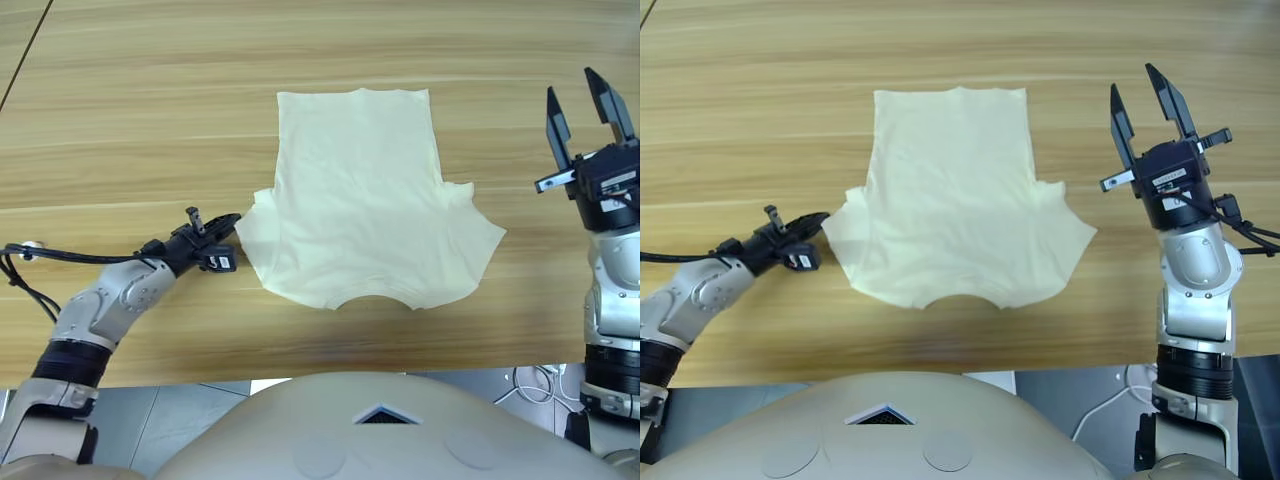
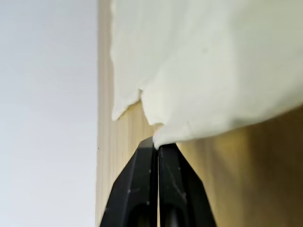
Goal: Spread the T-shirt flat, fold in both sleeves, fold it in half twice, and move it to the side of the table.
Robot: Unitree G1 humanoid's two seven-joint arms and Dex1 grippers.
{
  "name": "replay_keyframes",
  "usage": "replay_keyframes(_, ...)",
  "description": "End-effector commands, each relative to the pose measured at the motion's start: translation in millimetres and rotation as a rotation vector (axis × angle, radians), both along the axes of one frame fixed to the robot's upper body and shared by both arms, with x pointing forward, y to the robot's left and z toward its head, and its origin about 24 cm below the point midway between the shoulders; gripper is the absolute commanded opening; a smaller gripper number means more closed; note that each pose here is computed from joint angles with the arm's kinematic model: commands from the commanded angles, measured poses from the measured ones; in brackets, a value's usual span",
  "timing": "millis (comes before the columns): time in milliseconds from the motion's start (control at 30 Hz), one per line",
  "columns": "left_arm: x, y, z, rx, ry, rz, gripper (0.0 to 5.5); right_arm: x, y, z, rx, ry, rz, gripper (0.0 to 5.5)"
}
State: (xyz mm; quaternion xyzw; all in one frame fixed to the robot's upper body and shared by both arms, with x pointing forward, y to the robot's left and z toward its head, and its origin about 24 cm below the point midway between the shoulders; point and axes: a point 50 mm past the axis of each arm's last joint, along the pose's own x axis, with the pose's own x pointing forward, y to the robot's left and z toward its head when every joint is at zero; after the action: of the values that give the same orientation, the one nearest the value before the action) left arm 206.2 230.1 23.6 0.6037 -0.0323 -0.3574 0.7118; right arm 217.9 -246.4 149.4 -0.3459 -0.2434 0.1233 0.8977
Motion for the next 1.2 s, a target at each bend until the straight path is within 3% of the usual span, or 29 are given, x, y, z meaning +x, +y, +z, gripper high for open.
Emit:
replay_keyframes(33,4,-7,-5,-0.047,-0.029,0.043,0.03,3,0,-1,-0.008,0.003,-0.003,1.57)
replay_keyframes(700,17,-65,10,-0.247,-0.200,-0.101,0.03,5,4,-14,-0.042,0.041,0.018,1.57)
replay_keyframes(1067,9,-88,-9,-0.209,-0.115,-0.228,0.03,6,6,-17,-0.044,0.047,0.023,1.57)
replay_keyframes(1200,4,-92,-17,-0.228,-0.058,-0.239,0.62,6,6,-18,-0.042,0.050,0.023,1.57)
